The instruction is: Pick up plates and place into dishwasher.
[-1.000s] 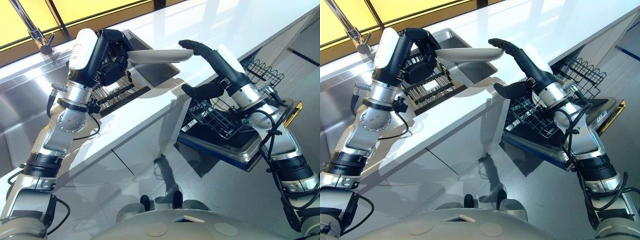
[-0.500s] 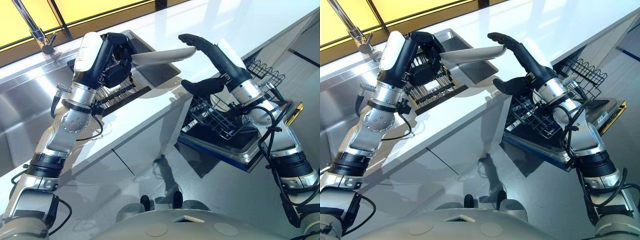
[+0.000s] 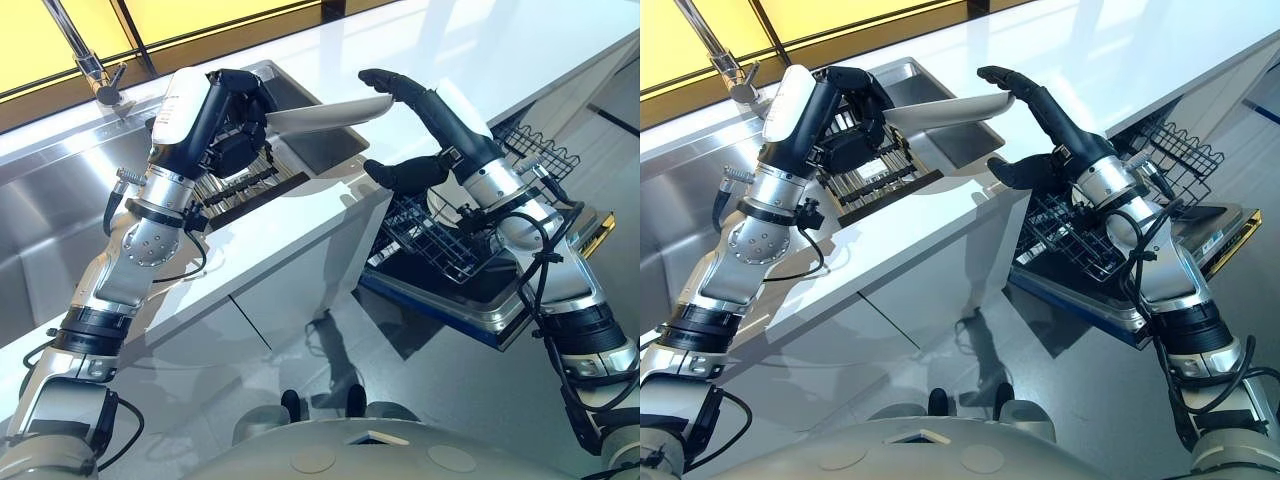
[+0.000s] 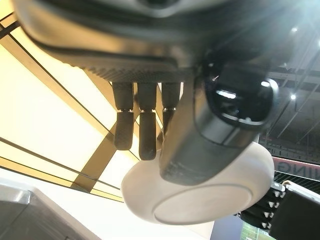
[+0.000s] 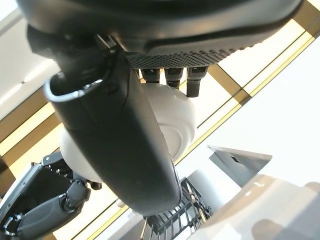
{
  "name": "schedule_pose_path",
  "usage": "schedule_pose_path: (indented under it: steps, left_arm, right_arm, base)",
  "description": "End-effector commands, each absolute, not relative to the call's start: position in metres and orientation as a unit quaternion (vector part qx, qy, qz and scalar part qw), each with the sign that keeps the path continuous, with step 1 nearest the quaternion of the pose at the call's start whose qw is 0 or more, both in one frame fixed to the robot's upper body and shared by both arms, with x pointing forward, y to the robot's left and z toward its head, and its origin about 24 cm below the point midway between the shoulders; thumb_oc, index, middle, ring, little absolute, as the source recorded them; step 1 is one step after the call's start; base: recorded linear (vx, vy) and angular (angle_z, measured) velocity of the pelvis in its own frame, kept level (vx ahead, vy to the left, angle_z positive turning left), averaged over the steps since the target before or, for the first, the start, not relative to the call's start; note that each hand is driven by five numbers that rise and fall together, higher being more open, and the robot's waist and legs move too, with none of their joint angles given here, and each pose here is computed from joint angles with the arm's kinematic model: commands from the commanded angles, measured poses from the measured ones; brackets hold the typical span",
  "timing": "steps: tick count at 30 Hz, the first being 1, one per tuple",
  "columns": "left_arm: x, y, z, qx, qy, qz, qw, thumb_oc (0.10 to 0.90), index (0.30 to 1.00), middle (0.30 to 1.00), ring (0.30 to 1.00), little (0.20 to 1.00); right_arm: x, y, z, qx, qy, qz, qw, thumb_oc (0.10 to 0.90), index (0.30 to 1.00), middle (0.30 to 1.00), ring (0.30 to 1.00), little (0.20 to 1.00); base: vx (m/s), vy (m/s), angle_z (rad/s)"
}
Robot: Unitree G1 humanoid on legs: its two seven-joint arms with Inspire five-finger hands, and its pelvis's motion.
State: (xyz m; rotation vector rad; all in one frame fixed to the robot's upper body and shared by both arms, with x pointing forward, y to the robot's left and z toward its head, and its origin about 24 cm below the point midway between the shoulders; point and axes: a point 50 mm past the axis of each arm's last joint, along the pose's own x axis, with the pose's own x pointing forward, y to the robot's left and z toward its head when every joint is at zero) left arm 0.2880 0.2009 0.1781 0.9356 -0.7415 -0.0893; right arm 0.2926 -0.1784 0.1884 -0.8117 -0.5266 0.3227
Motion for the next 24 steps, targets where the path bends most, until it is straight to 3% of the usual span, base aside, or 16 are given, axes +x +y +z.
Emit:
schedule_pose_path:
  steps: [1,8,14,24]
  left_arm:
    - [0.286,0.172,0.22,0.418,-0.456,-0.053,0.784,0.1,0.3,0.3,0.3,0.2]
    - [0.287,0.178,0.22,0.422,-0.448,-0.044,0.787,0.1,0.3,0.3,0.3,0.2]
    - [0.287,0.186,0.226,0.428,-0.448,-0.029,0.784,0.1,0.3,0.3,0.3,0.2]
    - [0.286,0.192,0.228,0.428,-0.45,-0.015,0.783,0.1,0.3,0.3,0.3,0.2]
  right_arm:
    - [0.282,-0.157,0.26,-0.377,-0.428,0.113,0.814,0.8,0.9,0.9,0.9,0.9]
    - [0.283,-0.175,0.266,-0.524,-0.45,-0.032,0.722,0.8,0.9,0.9,0.9,0.9]
    - [0.287,-0.194,0.276,-0.567,-0.418,-0.082,0.705,0.8,0.9,0.9,0.9,0.9]
    - [0.298,-0.196,0.252,-0.526,-0.323,0.038,0.786,0.8,0.9,0.9,0.9,0.9]
  base:
    - [0.0,0.0,0.0]
    - [0.0,0.0,0.0]
    - [-0.01,0.004,0.04]
    - [0.0,0.001,0.02]
